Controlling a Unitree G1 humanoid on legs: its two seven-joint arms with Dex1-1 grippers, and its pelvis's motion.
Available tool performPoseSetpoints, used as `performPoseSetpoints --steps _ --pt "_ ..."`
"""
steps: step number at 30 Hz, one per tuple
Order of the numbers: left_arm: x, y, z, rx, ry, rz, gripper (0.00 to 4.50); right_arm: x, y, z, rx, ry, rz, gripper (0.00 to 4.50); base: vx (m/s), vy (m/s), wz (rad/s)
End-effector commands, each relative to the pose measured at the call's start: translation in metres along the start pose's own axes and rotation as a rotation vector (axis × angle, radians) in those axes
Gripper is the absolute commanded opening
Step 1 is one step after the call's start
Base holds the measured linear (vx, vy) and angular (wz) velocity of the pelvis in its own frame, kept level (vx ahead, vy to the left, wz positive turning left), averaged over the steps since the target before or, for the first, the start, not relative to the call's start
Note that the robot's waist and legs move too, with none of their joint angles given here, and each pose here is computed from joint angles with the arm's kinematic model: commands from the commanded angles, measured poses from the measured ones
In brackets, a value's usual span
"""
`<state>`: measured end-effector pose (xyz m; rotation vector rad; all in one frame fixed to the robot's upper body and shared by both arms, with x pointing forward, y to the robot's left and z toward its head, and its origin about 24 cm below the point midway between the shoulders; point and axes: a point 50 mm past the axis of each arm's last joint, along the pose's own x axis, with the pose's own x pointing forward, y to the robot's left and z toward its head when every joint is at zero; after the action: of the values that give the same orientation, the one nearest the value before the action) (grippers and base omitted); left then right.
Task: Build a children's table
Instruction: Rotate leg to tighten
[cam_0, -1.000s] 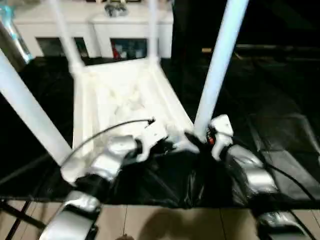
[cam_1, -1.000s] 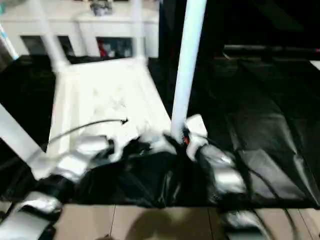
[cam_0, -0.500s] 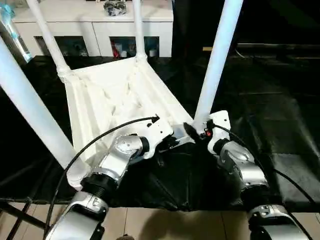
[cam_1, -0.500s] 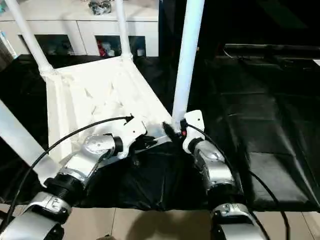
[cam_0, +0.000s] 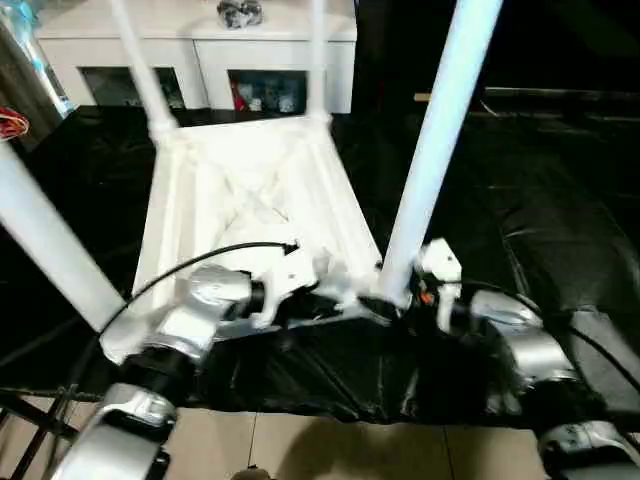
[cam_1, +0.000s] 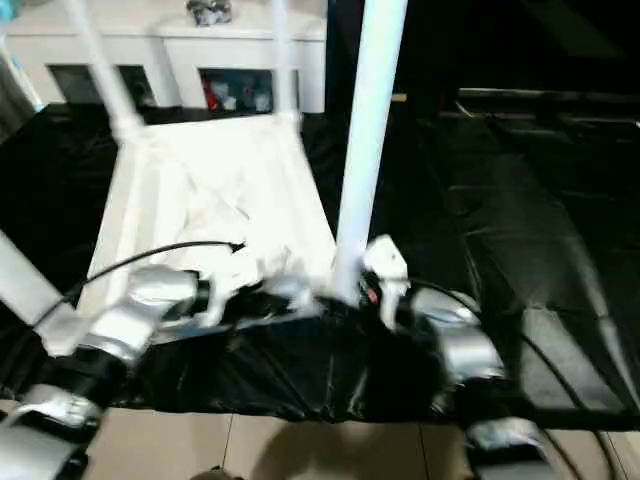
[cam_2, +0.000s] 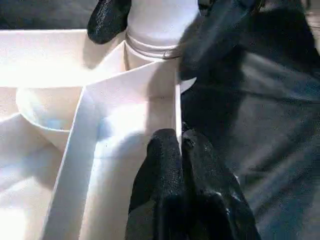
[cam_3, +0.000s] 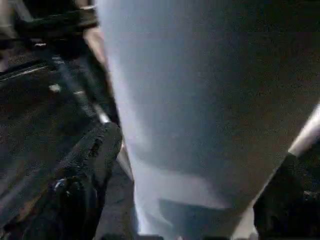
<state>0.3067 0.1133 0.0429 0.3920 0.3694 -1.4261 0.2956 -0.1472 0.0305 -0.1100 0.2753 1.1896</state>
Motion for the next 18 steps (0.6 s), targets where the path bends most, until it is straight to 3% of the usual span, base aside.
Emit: performPoseSetpoints --steps 1,5,18 --pt "0.008 -0.003 0.018 0.076 -0.046 -0.073 0.00 0.014 0.021 -0.003 -0.003 0.028 0.200 3.75 0.000 0.000 0.00" --pt "0.004 -0.001 0.018 0.078 -0.042 -0.101 0.00 0.008 0.028 -0.005 -0.011 0.067 0.303 3.75 0.000 0.000 0.00" --pt "-0.002 -0.002 0.013 0.073 -0.017 -0.163 0.00 0.002 0.037 -0.004 -0.014 0.106 0.412 2.65 0.000 0.000 0.00"
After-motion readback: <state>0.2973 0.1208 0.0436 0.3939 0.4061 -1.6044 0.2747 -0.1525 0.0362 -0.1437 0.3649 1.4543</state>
